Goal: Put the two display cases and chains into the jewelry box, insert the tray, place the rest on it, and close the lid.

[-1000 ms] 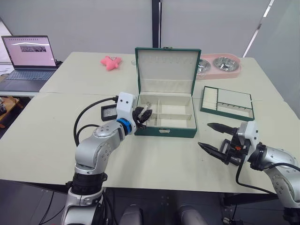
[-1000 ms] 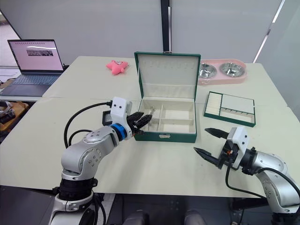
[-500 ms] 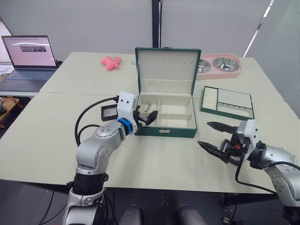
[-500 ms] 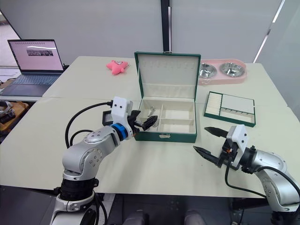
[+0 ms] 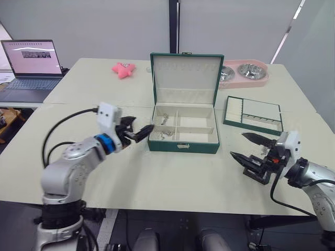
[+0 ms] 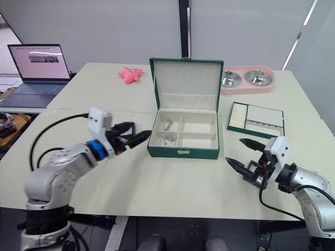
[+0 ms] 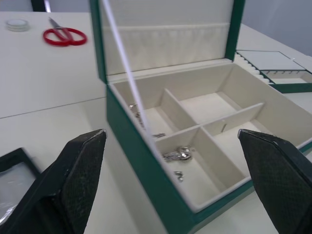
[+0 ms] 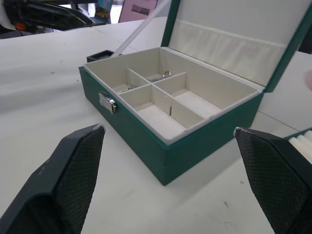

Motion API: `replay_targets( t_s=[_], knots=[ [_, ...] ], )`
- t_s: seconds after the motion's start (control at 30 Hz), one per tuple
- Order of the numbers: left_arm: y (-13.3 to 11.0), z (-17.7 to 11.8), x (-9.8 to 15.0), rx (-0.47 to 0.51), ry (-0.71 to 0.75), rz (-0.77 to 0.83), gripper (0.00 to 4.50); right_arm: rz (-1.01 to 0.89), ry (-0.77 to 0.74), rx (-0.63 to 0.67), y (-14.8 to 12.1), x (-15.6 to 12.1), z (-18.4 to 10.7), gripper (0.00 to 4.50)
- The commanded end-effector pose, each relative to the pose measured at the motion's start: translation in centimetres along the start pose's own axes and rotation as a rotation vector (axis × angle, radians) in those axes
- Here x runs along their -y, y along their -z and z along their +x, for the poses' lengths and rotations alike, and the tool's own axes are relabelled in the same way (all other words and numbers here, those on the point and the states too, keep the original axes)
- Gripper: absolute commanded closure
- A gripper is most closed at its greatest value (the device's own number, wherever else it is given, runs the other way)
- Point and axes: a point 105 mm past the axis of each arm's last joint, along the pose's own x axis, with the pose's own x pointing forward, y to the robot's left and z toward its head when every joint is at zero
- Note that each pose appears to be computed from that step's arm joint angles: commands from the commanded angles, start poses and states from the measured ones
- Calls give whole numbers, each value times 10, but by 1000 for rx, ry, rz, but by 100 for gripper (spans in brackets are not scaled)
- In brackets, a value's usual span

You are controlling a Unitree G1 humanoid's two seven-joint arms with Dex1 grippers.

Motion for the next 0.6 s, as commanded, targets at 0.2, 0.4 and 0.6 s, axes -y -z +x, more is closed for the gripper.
replay_targets(
  t_s=[0.2,0.4,0.6],
  knots=[
    [4,-71,-77,1,-295,58,2,-10,209,2,3,40,-35,0],
    [23,-110,-114,-7,-508,53,2,18,297,-38,20,59,-55,0],
    [41,-135,-131,-31,-627,53,2,35,396,-55,35,76,-74,0]
  ],
)
